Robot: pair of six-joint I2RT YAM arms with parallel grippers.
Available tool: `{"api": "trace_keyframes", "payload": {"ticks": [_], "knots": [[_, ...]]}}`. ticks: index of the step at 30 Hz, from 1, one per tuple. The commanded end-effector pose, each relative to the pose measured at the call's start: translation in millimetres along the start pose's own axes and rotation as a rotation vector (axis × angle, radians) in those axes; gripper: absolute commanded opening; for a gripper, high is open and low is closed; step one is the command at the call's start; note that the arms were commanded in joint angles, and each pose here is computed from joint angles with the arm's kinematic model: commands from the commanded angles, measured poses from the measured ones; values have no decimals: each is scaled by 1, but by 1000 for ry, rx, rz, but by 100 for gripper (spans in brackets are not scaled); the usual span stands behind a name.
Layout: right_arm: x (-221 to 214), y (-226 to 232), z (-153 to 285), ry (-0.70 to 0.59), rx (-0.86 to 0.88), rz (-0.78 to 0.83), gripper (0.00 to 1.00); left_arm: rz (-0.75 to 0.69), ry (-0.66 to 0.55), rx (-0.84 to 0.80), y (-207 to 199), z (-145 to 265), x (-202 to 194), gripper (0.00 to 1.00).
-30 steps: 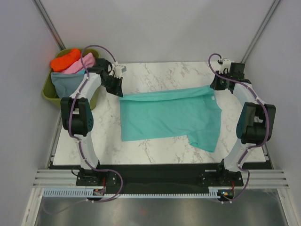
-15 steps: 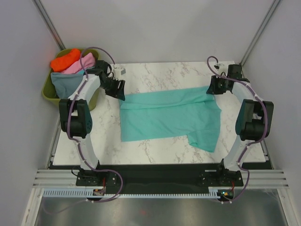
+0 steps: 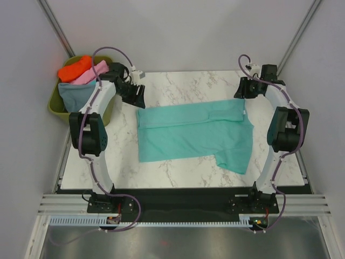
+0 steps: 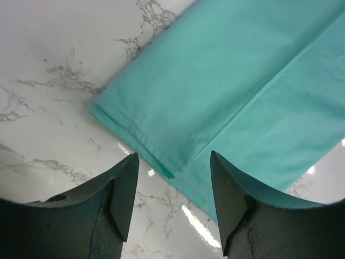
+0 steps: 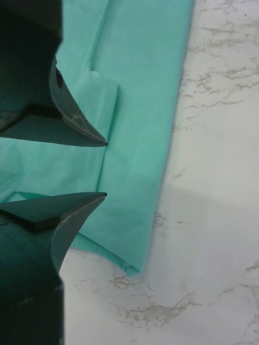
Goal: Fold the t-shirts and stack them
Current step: Fold the tshirt
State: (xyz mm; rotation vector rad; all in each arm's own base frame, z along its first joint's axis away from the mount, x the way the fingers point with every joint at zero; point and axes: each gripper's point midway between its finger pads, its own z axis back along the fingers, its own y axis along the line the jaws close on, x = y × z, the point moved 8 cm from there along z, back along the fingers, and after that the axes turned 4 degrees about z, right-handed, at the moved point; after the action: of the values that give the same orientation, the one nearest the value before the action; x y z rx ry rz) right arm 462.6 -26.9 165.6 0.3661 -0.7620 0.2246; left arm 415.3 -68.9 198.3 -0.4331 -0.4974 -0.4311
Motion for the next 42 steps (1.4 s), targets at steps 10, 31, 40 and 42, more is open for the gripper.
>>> {"api": "trace_keyframes", "payload": {"ticks": [10, 31, 40, 42], "knots": [[-23, -19, -38, 115, 32, -85, 44, 67, 94, -75, 1, -51, -10, 62], [-68, 37, 34, 300, 145, -115, 36, 135, 123, -155, -6, -81, -13, 59], [-84, 70, 71, 325, 165, -143, 36, 191, 147, -195, -8, -87, -19, 57], [-83, 76, 78, 312, 166, -126, 36, 196, 143, -200, -9, -86, -18, 57]]}}
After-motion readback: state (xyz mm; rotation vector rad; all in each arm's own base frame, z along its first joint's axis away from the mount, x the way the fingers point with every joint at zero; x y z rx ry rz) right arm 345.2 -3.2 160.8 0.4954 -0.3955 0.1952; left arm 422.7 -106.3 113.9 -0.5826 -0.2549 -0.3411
